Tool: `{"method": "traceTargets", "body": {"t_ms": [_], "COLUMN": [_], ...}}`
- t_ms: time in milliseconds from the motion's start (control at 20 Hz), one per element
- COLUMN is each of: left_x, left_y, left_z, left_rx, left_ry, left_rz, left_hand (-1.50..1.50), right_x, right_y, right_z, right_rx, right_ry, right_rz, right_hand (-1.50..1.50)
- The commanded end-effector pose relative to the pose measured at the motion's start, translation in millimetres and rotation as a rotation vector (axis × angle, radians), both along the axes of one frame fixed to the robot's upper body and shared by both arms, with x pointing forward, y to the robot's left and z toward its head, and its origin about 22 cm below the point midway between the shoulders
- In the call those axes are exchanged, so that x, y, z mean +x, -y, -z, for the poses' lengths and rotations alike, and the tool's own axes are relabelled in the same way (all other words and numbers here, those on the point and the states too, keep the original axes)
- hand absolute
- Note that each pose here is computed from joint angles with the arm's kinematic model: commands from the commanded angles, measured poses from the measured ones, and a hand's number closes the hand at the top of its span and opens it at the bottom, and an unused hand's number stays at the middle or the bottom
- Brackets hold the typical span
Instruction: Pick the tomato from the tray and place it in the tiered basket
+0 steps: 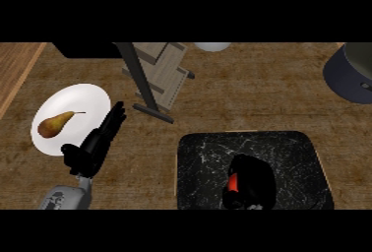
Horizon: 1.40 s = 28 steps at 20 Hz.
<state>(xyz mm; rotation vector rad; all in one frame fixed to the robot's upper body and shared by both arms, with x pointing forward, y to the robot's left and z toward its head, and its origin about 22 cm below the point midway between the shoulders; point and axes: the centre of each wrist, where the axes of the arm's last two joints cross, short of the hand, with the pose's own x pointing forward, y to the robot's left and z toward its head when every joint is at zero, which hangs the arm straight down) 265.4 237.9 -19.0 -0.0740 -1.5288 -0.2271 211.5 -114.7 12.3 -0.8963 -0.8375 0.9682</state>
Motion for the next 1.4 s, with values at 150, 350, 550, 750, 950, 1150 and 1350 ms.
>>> {"method": "traceTargets", "body": {"t_ms": [150,350,550,750,950,1150,1350], "left_x": [10.5,-6.7,-7.0,-6.2,-2.0,4.1,13.6], "left_y": [-4.4,3.1,3.5,0.2,-4.1,-10.4,2.6], "left_z": [0.9,7.3,-1.4,-0.6,0.0,2.4,-3.2], "left_rx": [-0.002,-0.008,0.007,0.009,0.001,0.024,0.011], "left_ry": [-0.003,-0.008,0.003,0.006,-0.002,-0.018,0.004], "left_rz": [0.006,-0.004,-0.015,-0.002,-0.013,-0.002,0.0], "left_hand": [0.0,0.0,0.0,0.0,0.0,0.0,0.0], "right_x": [0.5,0.4,17.6,14.7,1.0,8.5,28.1], "right_y": [-8.3,48.3,89.9,83.9,74.1,42.7,18.5], "right_z": [6.1,-90.7,-147.8,-189.0,-222.1,-275.4,-319.9], "right_rx": [-0.011,-0.08,-0.129,0.075,0.318,0.29,0.297], "right_ry": [0.054,0.088,0.166,0.329,0.528,0.659,0.674], "right_rz": [0.002,0.095,0.175,0.203,0.153,0.098,0.06], "right_hand": [1.5,1.5,1.5,1.5,1.5,1.5,1.5]}}
